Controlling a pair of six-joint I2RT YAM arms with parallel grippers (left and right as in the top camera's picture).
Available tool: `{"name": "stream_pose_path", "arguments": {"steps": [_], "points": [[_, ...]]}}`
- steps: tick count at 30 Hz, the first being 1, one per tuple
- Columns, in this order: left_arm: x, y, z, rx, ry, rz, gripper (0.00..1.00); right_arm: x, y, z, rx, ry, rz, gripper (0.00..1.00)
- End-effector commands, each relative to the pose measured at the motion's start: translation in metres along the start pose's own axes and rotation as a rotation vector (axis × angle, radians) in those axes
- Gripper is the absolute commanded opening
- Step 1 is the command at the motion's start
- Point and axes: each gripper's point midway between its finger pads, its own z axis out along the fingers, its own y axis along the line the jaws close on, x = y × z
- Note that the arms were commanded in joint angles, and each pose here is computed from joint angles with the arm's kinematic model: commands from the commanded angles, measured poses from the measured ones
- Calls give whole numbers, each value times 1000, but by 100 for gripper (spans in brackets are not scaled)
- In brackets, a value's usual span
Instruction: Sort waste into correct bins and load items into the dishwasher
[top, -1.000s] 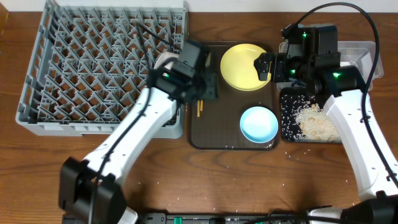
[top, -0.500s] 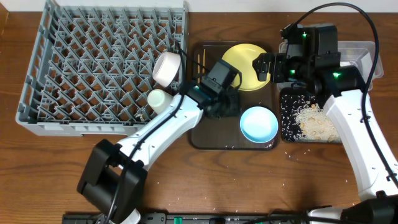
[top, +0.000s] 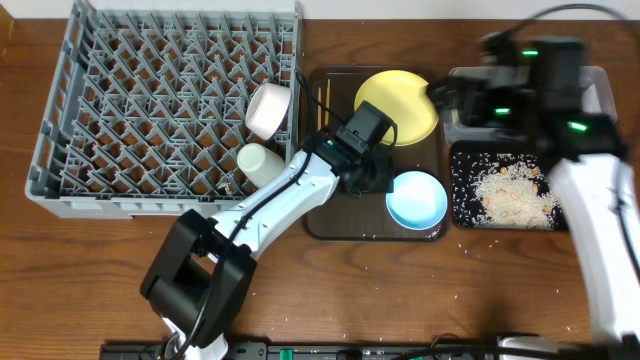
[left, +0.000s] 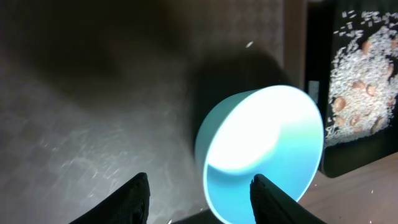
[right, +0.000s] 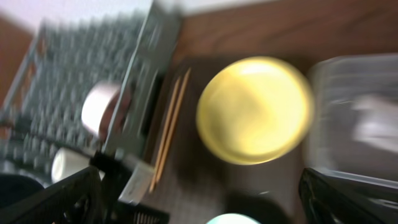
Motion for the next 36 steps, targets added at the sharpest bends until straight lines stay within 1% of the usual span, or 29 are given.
{"name": "stream_pose_path", "arguments": {"steps": [1, 5, 6, 9, 12, 15, 16, 18, 19, 22, 27, 30, 35, 36], "points": [[3, 0, 9, -46, -23, 20, 54, -34, -16, -68, 48, -188, 38, 99], [7, -1, 16, -98, -51, 54, 55, -50, -38, -121, 128, -326, 63, 99], [9, -2, 19, -98, -47, 58, 59, -51, -41, -129, 142, -343, 68, 99], [13, -1, 32, -106, -31, 66, 61, -49, -48, -146, 180, -369, 86, 99], [17, 3, 43, -110, -7, 62, 61, -43, -55, -149, 208, -357, 110, 99], [19, -1, 49, -84, 8, 83, 60, -39, -62, -147, 240, -341, 128, 99], [19, -2, 50, -78, 9, 90, 58, -37, -63, -147, 248, -334, 134, 99], [18, -3, 50, -72, 6, 97, 51, -31, -64, -145, 250, -312, 148, 99], [18, -4, 51, -66, 5, 98, 50, -27, -65, -144, 252, -296, 158, 99], [18, -4, 55, -61, 9, 97, 50, -19, -66, -142, 256, -265, 176, 99], [24, -5, 72, 4, 73, 74, 50, -5, -67, -139, 263, -213, 208, 99], [22, 1, 75, 17, 90, 53, 42, 0, -68, -138, 266, -193, 220, 99], [20, 2, 75, 15, 86, 50, 19, 1, -68, -138, 266, -190, 222, 99], [20, 2, 75, 14, 85, 50, 8, 1, -68, -138, 266, -190, 223, 99]]}}
